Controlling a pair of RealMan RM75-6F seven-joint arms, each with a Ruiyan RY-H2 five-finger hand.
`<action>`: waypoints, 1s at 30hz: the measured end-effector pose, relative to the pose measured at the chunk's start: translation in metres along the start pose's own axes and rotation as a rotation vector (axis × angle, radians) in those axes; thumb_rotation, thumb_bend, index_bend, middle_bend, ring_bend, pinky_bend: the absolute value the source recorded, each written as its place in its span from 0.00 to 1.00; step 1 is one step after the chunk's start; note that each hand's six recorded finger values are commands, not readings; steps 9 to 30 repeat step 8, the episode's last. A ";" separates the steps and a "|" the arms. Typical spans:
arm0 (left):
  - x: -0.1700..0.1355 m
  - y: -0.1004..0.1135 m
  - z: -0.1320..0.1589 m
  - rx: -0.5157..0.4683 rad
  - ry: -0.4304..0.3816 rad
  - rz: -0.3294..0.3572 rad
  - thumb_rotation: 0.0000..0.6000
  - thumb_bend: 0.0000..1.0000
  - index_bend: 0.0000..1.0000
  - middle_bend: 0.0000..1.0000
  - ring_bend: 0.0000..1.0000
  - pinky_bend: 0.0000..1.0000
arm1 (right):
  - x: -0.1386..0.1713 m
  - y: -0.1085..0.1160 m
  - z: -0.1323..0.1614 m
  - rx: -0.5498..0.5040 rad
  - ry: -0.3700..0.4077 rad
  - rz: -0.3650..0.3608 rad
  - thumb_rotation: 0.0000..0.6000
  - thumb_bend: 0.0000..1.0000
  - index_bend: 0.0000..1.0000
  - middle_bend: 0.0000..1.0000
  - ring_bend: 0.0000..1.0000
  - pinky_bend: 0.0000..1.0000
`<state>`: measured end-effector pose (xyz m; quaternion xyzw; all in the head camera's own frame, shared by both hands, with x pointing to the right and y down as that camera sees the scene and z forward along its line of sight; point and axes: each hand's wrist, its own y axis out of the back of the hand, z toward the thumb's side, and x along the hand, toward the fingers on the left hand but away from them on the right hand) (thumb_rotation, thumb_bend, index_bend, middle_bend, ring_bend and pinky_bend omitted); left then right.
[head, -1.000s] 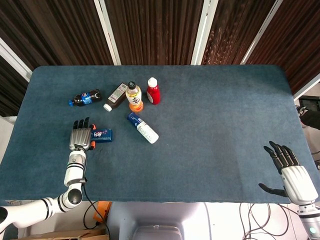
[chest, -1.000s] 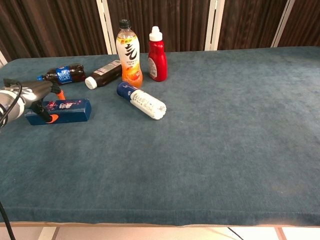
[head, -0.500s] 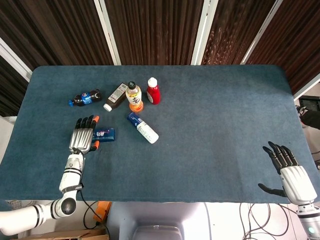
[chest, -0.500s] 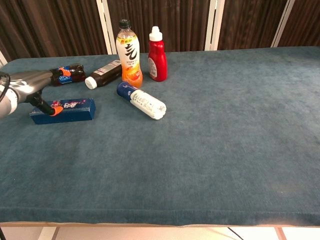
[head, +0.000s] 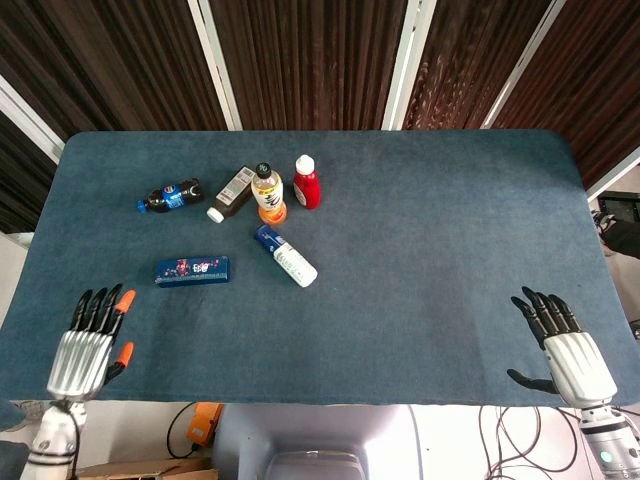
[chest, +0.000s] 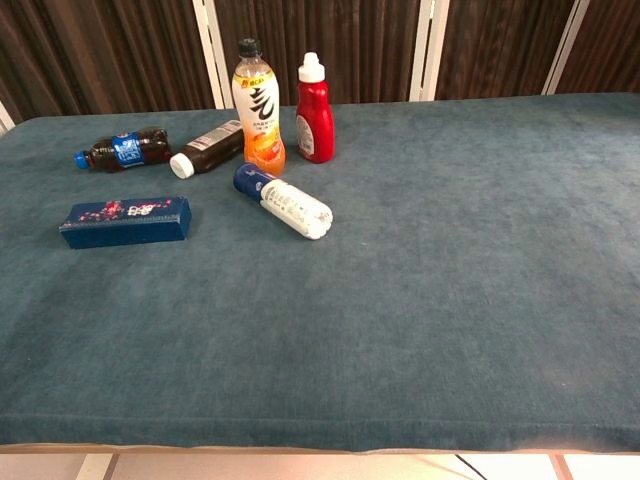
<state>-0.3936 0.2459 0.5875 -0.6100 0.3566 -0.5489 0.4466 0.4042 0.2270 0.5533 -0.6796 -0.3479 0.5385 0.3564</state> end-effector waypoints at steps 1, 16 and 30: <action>-0.013 0.003 -0.005 -0.016 0.005 0.016 1.00 0.35 0.00 0.00 0.00 0.00 | 0.000 -0.001 0.001 0.005 0.001 0.003 1.00 0.14 0.00 0.00 0.00 0.00; -0.042 0.001 -0.025 -0.051 0.013 -0.024 1.00 0.34 0.00 0.00 0.00 0.00 | 0.000 -0.009 0.006 0.039 0.000 0.018 1.00 0.15 0.00 0.00 0.00 0.00; -0.042 0.001 -0.025 -0.051 0.013 -0.024 1.00 0.34 0.00 0.00 0.00 0.00 | 0.000 -0.009 0.006 0.039 0.000 0.018 1.00 0.15 0.00 0.00 0.00 0.00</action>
